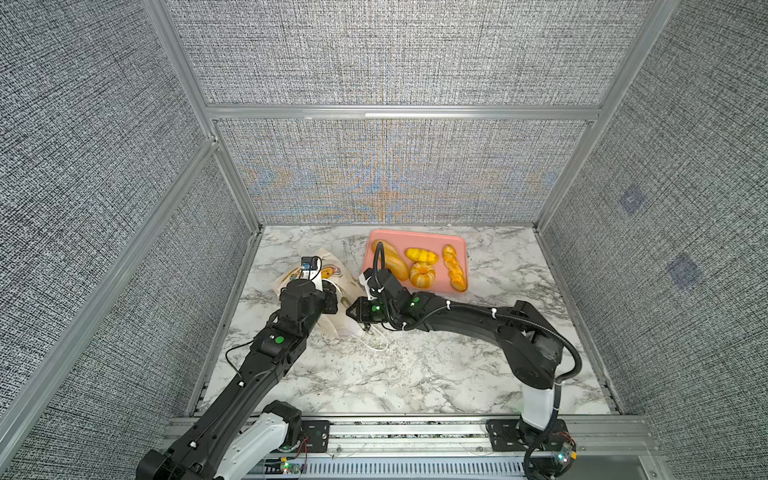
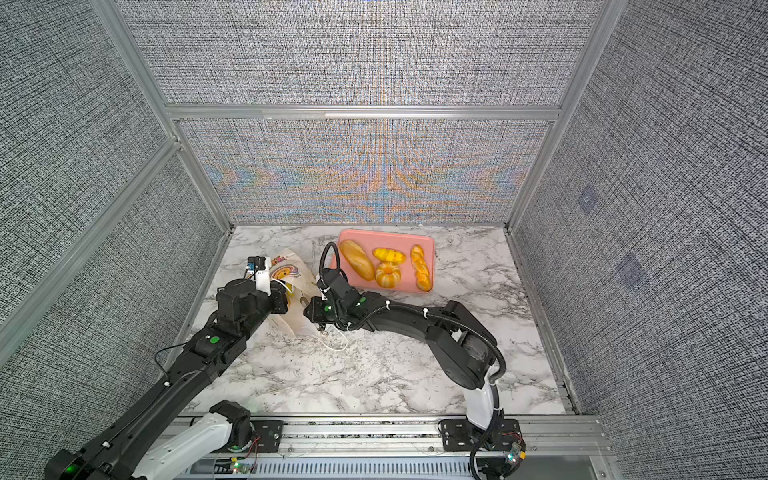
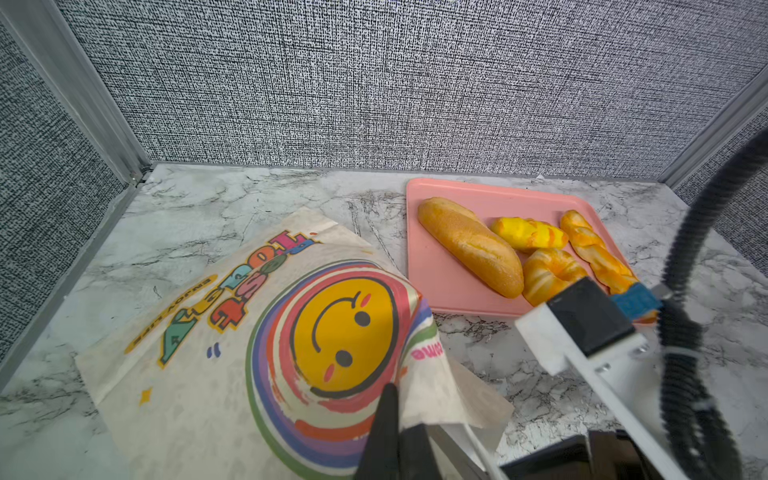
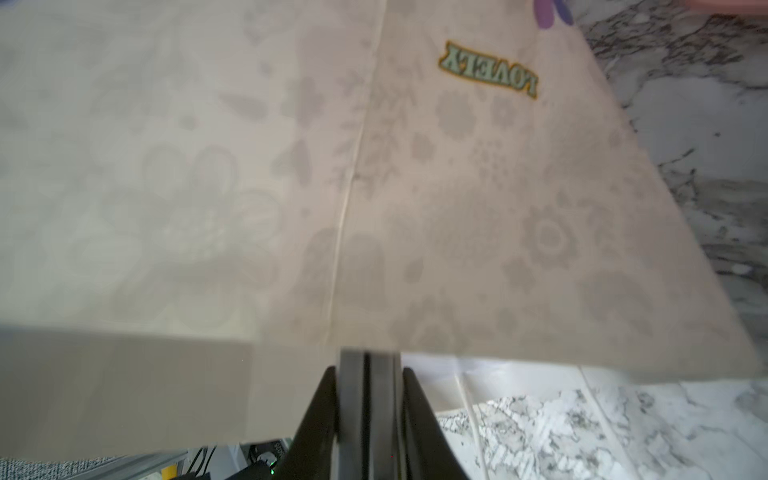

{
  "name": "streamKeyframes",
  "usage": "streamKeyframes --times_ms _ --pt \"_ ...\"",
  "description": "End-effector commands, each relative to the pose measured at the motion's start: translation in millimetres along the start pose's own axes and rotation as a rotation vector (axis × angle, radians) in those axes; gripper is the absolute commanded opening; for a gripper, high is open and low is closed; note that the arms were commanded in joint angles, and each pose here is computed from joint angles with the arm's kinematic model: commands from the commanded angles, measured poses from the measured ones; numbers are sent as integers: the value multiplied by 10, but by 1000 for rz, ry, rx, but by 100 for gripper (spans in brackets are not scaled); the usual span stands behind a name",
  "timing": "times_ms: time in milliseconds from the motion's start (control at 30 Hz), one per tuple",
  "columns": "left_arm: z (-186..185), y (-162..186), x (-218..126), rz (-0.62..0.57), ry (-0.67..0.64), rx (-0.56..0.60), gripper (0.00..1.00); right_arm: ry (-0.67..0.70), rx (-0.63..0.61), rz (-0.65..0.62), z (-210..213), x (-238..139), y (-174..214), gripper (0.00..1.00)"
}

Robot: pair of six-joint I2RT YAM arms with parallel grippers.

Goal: Take the fake bread out of the paper bag
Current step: 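Reach the tongs deeper into the bag toward the remaining yellow bread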

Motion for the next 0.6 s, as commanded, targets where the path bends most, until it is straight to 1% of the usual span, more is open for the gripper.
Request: streamKeyframes --times_ms 0,100,267,400,567 --pt "1 18 4 15 -2 -9 0 -82 -9 -20 135 77 -133 29" --pt "-2 22 24 21 -2 -9 0 -84 -17 10 137 175 -142 37" --pt "-20 29 66 29 7 -12 0 -77 -19 47 99 248 -129 44" --pt "-34 12 86 30 11 -12 0 4 -27 51 8 281 -133 47" --pt "-41 11 95 30 15 -13 0 121 -48 32 -69 315 -191 48"
Point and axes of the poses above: each gripper's point midway between its finger pads, its own x axis out along the fingers, its own z axis along the line the jaws close on, y = z × x, the point moved 6 cm from there along -x, back along the fingers, and after that the axes turned 6 degrees about x, right-handed, at the moved point
